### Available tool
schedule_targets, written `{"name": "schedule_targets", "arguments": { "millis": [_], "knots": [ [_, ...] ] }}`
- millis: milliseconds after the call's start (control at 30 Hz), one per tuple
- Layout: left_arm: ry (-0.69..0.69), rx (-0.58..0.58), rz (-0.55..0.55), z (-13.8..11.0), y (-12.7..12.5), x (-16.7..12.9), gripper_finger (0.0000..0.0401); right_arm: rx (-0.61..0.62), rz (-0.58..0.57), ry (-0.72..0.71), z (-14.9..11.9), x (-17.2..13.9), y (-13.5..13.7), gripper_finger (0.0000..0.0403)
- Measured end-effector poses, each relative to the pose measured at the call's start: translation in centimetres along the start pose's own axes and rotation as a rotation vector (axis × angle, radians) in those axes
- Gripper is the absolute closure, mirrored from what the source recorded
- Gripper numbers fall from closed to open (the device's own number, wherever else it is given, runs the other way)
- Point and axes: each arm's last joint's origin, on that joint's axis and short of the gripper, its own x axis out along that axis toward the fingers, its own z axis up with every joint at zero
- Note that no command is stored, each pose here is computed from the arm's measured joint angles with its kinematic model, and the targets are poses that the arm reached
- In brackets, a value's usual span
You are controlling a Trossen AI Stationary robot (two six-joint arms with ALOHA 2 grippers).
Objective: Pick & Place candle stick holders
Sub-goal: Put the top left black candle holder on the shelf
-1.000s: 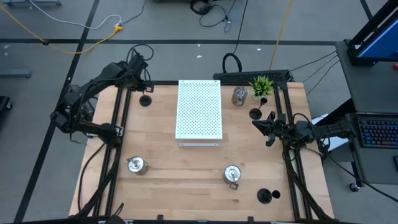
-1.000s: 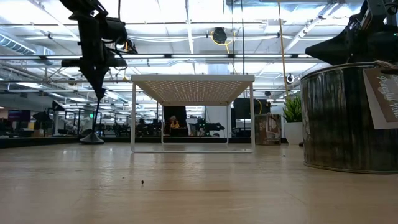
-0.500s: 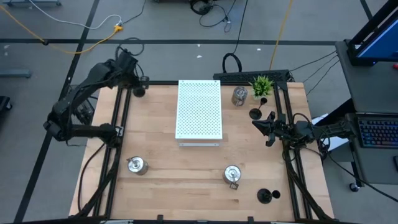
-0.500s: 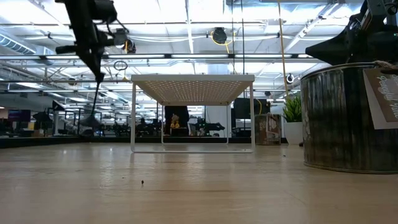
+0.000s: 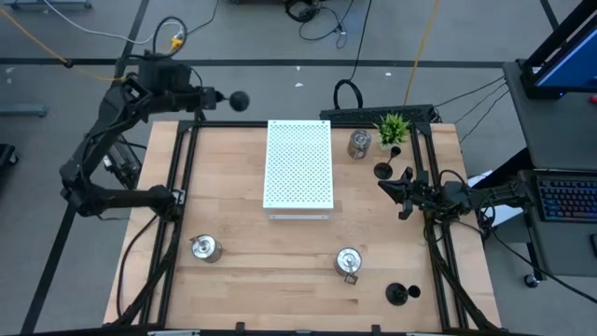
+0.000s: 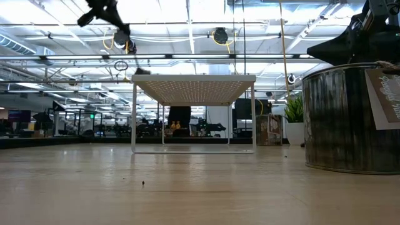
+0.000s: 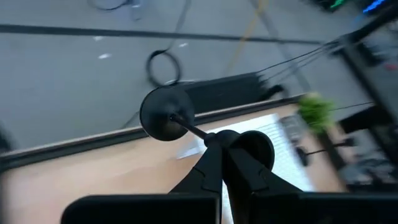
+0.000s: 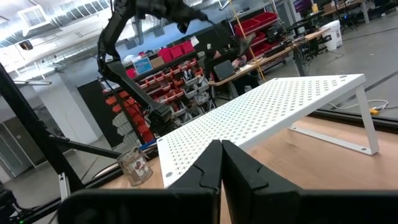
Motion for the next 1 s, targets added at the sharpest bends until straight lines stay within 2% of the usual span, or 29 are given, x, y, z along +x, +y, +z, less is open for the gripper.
{"name": "schedule_targets", "arguments": {
  "millis": [200, 533, 667, 1000],
  "knots": [
    [0.013, -0.003, -0.115, 0.2, -1.5, -0.1, 0.0399, 0.001, 0.0, 0.0, 0.0, 0.0, 0.0, 0.0403],
    [0.04, -0.014, -0.177, -0.4, -2.8, 0.0, 0.0399, 0.006, -0.008, -0.009, 0.1, 0.0, 0.0, 0.0403],
    [0.034, -0.017, -0.232, -0.4, -3.4, -0.1, 0.0399, 0.026, -0.039, -0.061, 0.5, 0.0, 0.0, 0.0403],
    [0.065, -0.037, -0.289, -1.0, -4.6, -0.1, 0.0399, -0.026, 0.019, -0.244, 2.4, -0.3, 0.7, 0.0403]
  ]
}}
